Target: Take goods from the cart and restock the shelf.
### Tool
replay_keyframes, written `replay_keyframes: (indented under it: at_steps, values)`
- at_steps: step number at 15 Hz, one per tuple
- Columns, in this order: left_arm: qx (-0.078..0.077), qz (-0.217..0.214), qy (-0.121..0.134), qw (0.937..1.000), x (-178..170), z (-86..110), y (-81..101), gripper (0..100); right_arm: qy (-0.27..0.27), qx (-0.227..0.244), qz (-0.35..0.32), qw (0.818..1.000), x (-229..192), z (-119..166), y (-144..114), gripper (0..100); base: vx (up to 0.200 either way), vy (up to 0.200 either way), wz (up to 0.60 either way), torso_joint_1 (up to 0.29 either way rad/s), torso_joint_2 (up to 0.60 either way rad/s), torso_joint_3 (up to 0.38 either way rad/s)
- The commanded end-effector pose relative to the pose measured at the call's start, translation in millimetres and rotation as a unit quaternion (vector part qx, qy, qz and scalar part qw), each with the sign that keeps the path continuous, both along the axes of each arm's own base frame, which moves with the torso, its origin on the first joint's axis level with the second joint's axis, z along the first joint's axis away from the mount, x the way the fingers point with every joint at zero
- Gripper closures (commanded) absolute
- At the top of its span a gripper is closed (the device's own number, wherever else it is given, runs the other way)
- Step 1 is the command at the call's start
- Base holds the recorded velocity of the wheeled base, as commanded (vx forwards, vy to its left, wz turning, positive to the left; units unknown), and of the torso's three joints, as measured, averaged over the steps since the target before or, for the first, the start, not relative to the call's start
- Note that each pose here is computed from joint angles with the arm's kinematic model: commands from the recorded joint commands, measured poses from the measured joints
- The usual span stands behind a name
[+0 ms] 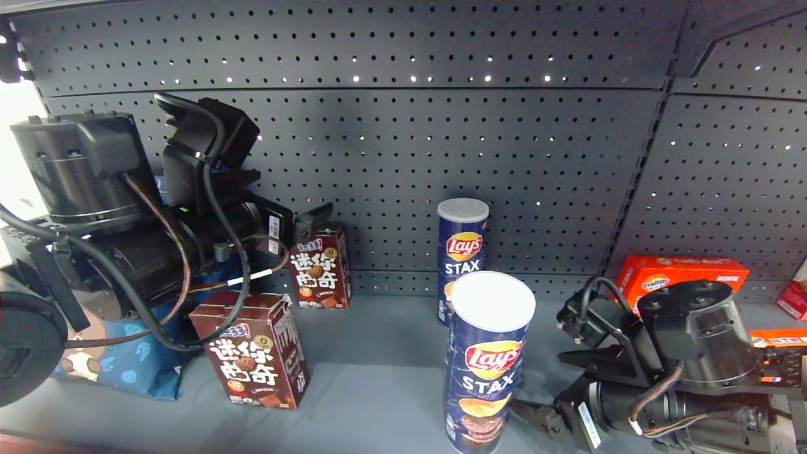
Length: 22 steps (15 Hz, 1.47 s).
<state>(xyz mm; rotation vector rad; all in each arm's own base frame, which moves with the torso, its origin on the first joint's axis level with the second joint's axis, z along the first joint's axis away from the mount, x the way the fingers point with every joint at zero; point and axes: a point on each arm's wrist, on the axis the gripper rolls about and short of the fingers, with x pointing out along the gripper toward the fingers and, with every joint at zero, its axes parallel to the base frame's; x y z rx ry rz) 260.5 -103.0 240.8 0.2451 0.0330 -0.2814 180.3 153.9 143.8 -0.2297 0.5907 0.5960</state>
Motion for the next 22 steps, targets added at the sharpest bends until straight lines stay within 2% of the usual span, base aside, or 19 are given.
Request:
replay_keyframes:
  at_steps: [1,19,22]
  values:
    - [0.000,0.001,0.001,1.0000,0.8,-0.6,0.2,0,0.001,0.000,0.001,1.000,0.2,-0.5,1.0,0,0.000,0.000,0.00,0.000,0.00,0.000]
    - [0.000,0.001,0.005,1.0000,2.1,-2.8,-0.3,0,0.004,-0.003,0.003,1.000,1.9,-4.5,3.5,0,0.000,0.000,0.00,0.000,0.00,0.000]
    - [-0.001,0.001,0.004,1.0000,1.8,-2.2,-0.2,0,-0.011,0.011,-0.004,1.000,-2.1,4.9,-3.4,0,0.000,0.000,0.00,0.000,0.00,0.000]
